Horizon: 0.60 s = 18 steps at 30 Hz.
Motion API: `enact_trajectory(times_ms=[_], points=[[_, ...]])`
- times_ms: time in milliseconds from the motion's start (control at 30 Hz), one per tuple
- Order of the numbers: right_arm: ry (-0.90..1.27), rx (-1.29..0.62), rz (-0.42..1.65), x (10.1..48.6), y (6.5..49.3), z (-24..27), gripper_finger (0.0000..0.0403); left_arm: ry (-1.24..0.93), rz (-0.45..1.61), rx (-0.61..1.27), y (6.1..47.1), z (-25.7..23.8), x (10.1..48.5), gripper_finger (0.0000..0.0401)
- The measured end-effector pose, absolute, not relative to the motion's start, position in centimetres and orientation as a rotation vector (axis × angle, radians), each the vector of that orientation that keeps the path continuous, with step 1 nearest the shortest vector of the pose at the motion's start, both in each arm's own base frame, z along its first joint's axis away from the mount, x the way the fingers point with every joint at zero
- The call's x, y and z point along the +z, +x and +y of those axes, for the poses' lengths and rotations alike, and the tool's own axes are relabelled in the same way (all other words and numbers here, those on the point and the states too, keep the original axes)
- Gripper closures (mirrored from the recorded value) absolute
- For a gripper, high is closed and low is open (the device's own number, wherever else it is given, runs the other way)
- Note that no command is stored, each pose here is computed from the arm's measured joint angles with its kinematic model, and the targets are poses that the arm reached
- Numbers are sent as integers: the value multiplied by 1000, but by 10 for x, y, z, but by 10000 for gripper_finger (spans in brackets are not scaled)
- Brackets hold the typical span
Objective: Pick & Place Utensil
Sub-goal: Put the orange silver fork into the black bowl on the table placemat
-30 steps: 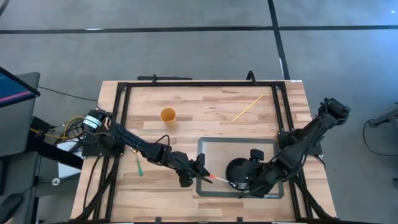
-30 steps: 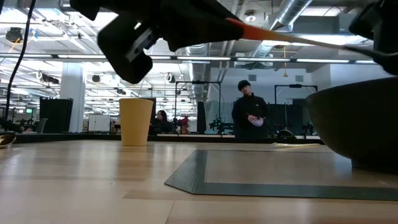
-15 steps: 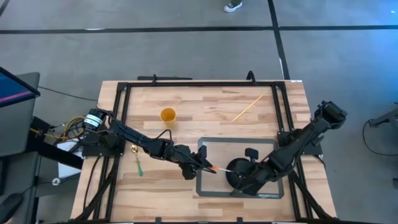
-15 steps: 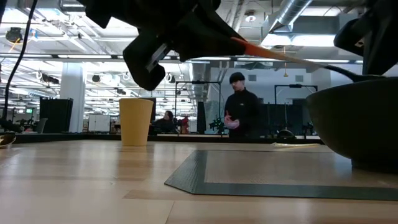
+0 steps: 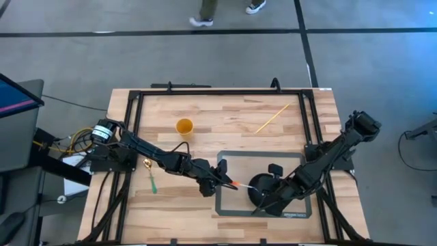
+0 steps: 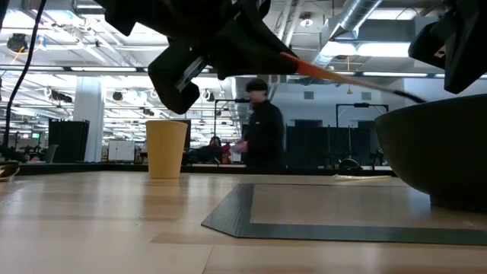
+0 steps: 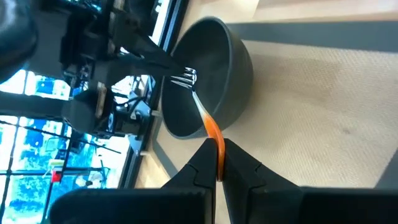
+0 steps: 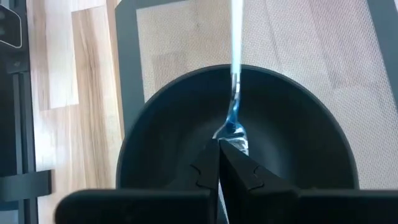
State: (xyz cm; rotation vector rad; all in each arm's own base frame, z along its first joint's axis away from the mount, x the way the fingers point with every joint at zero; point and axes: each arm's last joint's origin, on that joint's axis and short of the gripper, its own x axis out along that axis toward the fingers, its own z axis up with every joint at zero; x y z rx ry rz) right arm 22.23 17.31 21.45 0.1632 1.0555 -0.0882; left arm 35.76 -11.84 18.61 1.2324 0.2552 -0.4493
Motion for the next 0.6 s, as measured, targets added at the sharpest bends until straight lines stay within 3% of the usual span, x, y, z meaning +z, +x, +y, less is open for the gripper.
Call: enact_trajectory(times_ms=[600], points=[[200, -105, 1051, 188, 216, 168, 402, 1219, 266, -451, 358, -117, 185, 391]])
